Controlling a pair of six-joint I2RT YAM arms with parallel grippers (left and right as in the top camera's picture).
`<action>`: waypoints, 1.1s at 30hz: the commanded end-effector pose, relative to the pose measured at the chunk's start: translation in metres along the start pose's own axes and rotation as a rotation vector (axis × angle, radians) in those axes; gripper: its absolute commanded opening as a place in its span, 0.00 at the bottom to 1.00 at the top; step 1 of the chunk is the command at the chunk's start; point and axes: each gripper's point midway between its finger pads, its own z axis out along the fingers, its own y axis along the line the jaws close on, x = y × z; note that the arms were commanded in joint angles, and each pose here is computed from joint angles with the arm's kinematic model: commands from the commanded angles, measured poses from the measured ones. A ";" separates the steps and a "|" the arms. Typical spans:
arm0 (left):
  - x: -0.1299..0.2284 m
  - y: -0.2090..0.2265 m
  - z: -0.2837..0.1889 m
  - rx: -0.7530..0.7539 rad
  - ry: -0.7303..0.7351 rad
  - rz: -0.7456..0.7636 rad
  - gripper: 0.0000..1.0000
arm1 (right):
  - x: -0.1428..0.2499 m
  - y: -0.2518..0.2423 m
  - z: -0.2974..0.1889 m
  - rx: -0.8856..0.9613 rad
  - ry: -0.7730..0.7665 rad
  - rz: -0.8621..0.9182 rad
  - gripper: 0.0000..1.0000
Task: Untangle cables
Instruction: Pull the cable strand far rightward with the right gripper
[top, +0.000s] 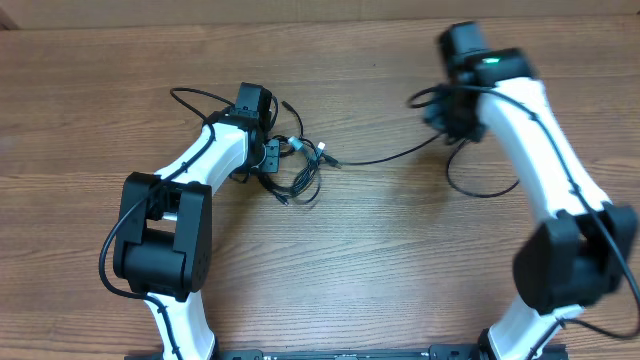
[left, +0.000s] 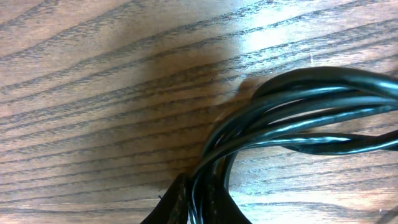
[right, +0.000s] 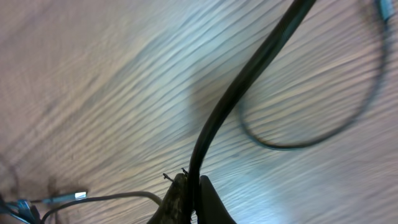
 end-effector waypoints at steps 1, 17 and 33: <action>0.034 0.012 0.031 -0.060 0.114 -0.008 0.11 | -0.023 -0.020 -0.040 -0.067 -0.082 0.011 0.04; 0.034 0.012 0.031 -0.060 0.115 -0.008 0.11 | -0.074 -0.133 -0.074 -0.309 -0.073 0.453 0.04; 0.034 0.012 0.031 -0.060 0.114 -0.009 0.11 | -0.119 -0.229 -0.086 -0.302 -0.262 0.729 0.04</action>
